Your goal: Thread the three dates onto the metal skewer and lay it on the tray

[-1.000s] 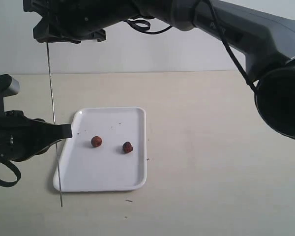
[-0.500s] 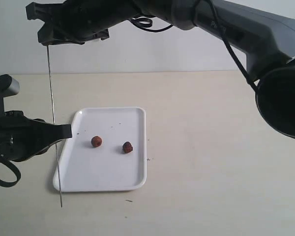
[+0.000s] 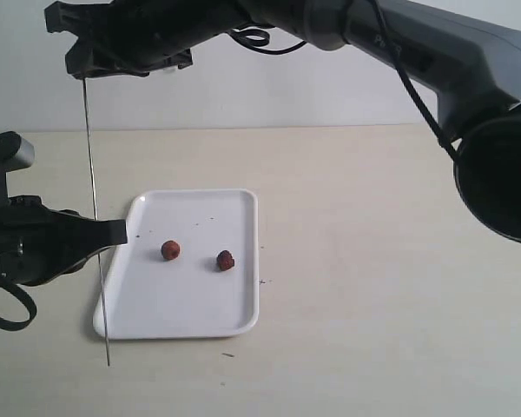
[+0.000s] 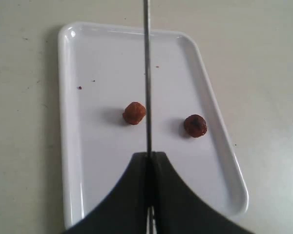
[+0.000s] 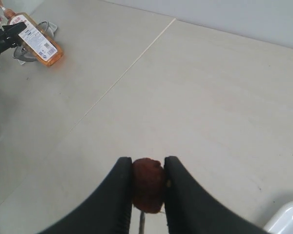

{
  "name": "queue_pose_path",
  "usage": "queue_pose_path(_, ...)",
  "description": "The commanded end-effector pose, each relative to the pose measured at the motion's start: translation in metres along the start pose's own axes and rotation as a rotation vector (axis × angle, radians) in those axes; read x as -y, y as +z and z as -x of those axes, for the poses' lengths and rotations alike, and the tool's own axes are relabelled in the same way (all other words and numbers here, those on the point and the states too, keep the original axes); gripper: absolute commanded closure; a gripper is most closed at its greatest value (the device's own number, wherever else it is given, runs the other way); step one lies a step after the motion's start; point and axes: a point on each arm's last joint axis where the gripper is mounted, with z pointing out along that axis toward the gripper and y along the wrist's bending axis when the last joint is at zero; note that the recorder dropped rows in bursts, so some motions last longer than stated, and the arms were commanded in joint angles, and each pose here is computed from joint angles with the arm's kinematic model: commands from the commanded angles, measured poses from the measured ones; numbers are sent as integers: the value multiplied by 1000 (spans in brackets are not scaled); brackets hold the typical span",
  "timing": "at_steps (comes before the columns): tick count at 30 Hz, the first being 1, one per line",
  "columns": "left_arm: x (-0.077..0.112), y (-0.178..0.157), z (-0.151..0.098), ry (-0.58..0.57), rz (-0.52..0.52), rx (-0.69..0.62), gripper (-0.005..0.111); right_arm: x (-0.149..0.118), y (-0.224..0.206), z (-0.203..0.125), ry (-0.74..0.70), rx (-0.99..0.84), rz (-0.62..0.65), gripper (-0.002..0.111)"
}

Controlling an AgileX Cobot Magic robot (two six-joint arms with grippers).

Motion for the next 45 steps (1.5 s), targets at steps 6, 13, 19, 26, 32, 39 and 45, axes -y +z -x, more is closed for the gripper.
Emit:
queue_pose_path(6, -1, 1, -1, -10, 6, -6, 107, -7, -9, 7, -13, 17, 7, 87)
queue_pose_path(13, -1, 1, -1, -10, 6, -6, 107, -7, -9, 6, -15, 14, 8, 87)
queue_pose_path(19, -1, 1, -1, -10, 6, -6, 107, -6, -8, 5, -17, 8, 4, 87)
queue_pose_path(26, -1, 1, -1, -10, 3, -2, 107, 2, 1, -2, -5, -15, -1, 87)
queue_pose_path(32, -1, 1, 0, -10, -1, 3, 107, 2, 1, -2, -3, -17, 1, 87)
queue_pose_path(39, -1, 1, 0, -10, 1, 0, 107, 0, -1, 0, -2, -1, 3, 87)
queue_pose_path(45, -1, 1, 0, -10, 1, 0, 107, -6, -6, 4, 5, 7, 23, 87)
